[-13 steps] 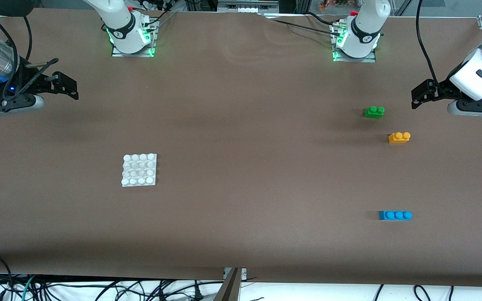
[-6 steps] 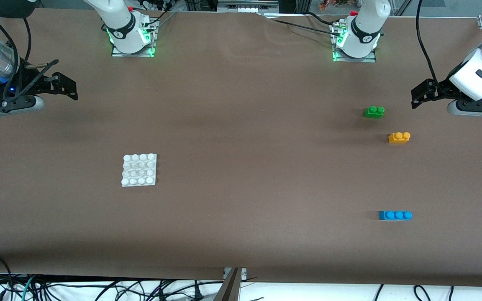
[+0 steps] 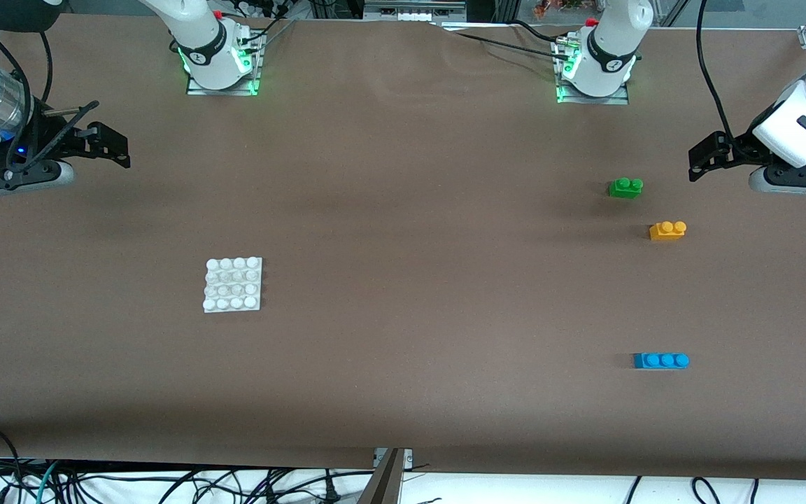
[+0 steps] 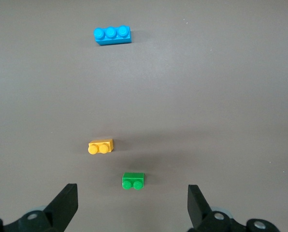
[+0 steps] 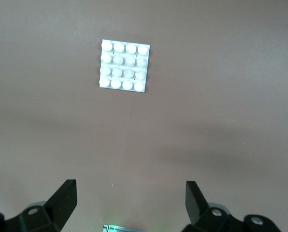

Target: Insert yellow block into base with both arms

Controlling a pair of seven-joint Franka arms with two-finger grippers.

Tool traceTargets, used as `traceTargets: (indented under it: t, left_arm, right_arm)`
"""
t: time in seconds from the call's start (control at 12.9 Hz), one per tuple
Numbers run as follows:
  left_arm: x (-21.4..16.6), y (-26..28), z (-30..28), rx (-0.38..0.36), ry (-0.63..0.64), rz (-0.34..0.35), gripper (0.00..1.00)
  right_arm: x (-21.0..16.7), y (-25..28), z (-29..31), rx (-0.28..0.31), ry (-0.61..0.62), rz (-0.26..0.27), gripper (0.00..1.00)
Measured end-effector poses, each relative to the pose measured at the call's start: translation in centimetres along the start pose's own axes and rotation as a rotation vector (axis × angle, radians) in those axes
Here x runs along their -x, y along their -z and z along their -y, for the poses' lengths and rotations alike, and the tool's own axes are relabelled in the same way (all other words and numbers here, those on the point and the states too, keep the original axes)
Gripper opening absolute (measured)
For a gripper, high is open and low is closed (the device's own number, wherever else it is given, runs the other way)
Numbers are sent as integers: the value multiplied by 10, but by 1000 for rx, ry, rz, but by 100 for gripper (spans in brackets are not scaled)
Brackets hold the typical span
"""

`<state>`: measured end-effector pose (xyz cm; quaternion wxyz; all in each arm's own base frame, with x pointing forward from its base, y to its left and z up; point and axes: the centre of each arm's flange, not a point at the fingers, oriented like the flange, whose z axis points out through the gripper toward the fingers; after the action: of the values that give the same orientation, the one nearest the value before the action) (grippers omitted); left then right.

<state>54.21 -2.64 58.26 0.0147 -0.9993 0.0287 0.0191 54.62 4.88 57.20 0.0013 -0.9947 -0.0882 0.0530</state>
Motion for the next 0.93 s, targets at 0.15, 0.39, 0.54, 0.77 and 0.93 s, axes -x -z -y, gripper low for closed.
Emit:
traceTargets:
  t: [0.15, 0.39, 0.54, 0.77, 0.93]
  left_arm:
    - [0, 0, 1, 0, 1, 3, 100]
    - [1, 2, 1, 0, 2, 4, 100]
    - [1, 2, 1, 0, 2, 6, 100]
    - [1, 1, 1, 0, 2, 7, 100]
    - [1, 2, 1, 0, 1, 7, 100]
  right_arm:
    - [0, 0, 0, 0, -1, 1, 100]
    - [-1, -3, -1, 0, -1, 6, 100]
    - [-2, -6, -1, 0, -2, 12, 100]
    - [-3, -8, -1, -1, -2, 17, 100]
    - [-3, -9, -1, -1, -2, 19, 100]
